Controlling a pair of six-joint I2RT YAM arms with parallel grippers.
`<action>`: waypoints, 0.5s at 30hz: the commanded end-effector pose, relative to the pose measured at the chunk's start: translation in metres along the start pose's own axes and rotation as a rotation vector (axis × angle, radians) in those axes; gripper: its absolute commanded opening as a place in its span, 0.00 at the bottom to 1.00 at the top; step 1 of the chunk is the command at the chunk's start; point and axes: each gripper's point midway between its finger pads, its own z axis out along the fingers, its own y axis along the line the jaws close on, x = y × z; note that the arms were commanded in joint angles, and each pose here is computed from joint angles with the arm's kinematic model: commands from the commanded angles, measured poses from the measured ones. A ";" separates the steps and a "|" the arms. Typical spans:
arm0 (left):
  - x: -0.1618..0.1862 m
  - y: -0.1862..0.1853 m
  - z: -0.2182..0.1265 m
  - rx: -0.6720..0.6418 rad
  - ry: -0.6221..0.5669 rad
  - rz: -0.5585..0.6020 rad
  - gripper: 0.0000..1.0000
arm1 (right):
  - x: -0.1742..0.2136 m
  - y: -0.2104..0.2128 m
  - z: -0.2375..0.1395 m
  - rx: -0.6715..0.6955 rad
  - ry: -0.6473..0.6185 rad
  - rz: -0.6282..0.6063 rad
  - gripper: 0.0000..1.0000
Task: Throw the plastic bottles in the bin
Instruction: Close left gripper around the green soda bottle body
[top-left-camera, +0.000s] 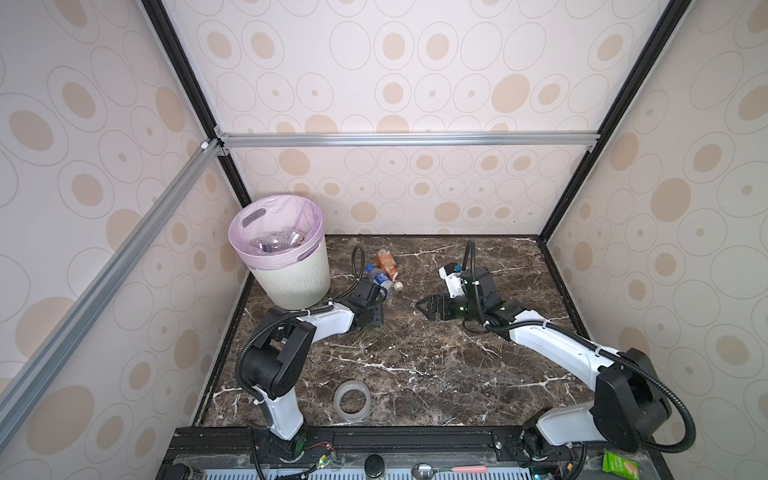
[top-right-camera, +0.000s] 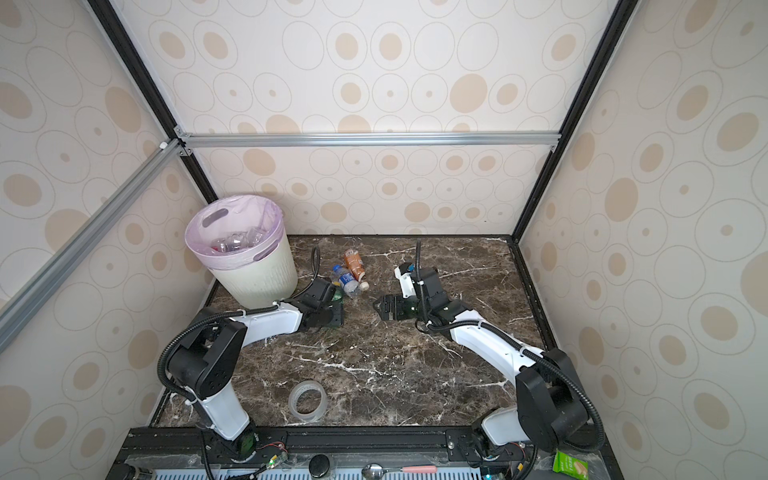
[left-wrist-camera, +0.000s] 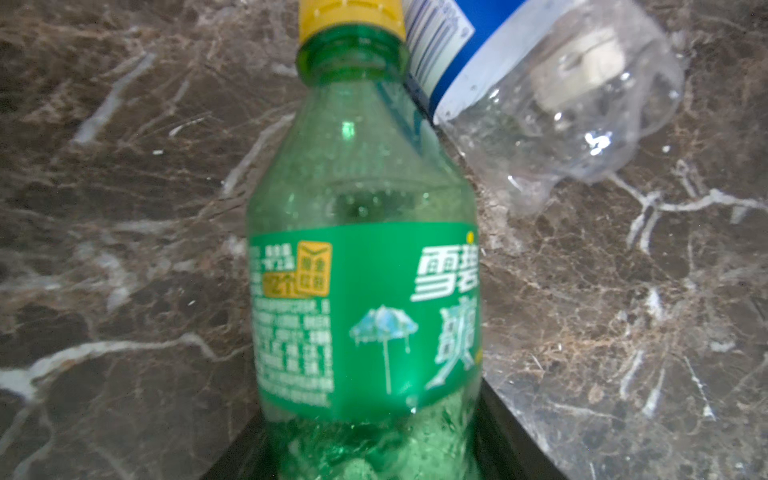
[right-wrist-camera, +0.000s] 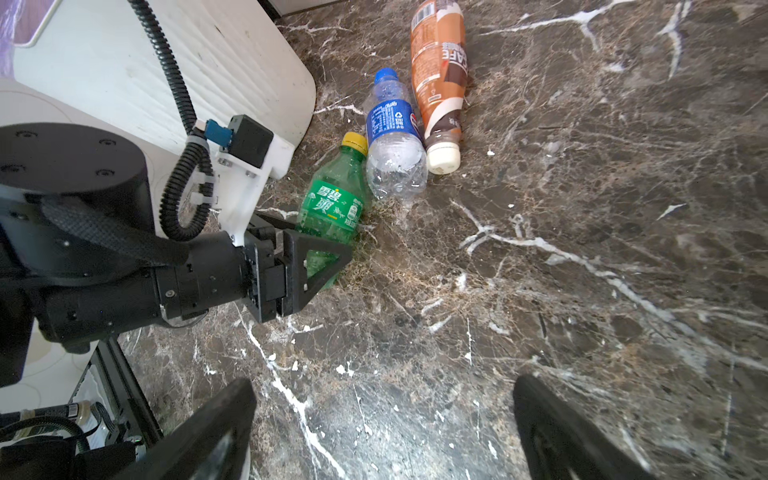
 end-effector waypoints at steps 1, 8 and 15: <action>0.001 -0.004 0.004 -0.012 0.007 0.023 0.56 | -0.002 -0.005 -0.006 0.008 -0.017 0.017 1.00; 0.001 -0.008 0.006 -0.004 0.007 0.026 0.55 | -0.002 -0.019 -0.005 0.037 -0.014 0.047 1.00; 0.000 -0.015 0.010 0.006 0.009 0.033 0.55 | -0.004 -0.035 -0.003 0.074 -0.018 0.090 1.00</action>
